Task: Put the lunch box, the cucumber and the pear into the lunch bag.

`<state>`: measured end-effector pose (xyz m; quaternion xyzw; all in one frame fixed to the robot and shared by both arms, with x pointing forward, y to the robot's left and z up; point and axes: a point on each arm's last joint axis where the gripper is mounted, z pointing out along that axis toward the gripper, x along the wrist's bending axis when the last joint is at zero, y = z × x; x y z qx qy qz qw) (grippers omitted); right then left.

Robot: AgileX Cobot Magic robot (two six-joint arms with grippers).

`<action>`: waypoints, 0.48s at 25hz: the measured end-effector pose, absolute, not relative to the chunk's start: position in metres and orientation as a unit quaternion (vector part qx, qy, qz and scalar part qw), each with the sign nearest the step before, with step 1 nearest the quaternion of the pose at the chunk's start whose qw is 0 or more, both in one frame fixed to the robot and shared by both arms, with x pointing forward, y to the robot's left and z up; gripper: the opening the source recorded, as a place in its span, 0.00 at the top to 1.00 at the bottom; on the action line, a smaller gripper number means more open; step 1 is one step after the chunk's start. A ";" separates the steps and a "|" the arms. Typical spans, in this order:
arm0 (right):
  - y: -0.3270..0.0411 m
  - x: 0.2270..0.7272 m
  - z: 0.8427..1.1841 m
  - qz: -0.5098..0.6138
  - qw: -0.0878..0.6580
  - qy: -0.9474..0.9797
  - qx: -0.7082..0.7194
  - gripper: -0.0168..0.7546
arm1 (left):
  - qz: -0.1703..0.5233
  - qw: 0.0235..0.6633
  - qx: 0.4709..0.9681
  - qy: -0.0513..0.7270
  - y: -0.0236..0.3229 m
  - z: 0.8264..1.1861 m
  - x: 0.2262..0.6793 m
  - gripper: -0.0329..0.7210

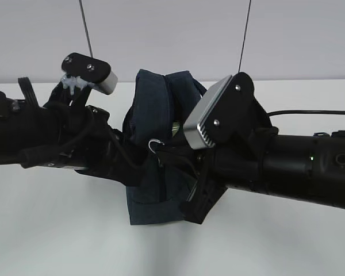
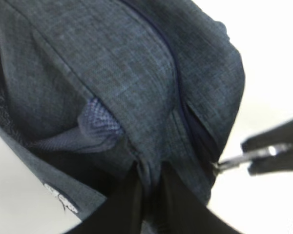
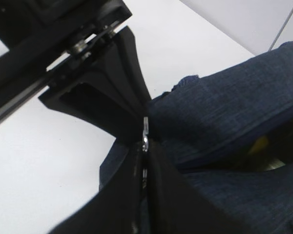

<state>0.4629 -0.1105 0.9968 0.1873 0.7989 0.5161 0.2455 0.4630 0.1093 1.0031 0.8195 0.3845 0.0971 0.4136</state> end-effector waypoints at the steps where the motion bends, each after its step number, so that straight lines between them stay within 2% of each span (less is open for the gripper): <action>1: -0.110 0.465 0.999 0.515 0.248 0.798 0.189 0.98 | 0.096 0.413 0.821 0.383 0.109 1.003 0.463 0.95; 12: -0.112 0.477 1.010 0.506 0.268 0.795 0.201 0.98 | 0.098 0.408 0.828 0.372 0.109 1.003 0.462 0.95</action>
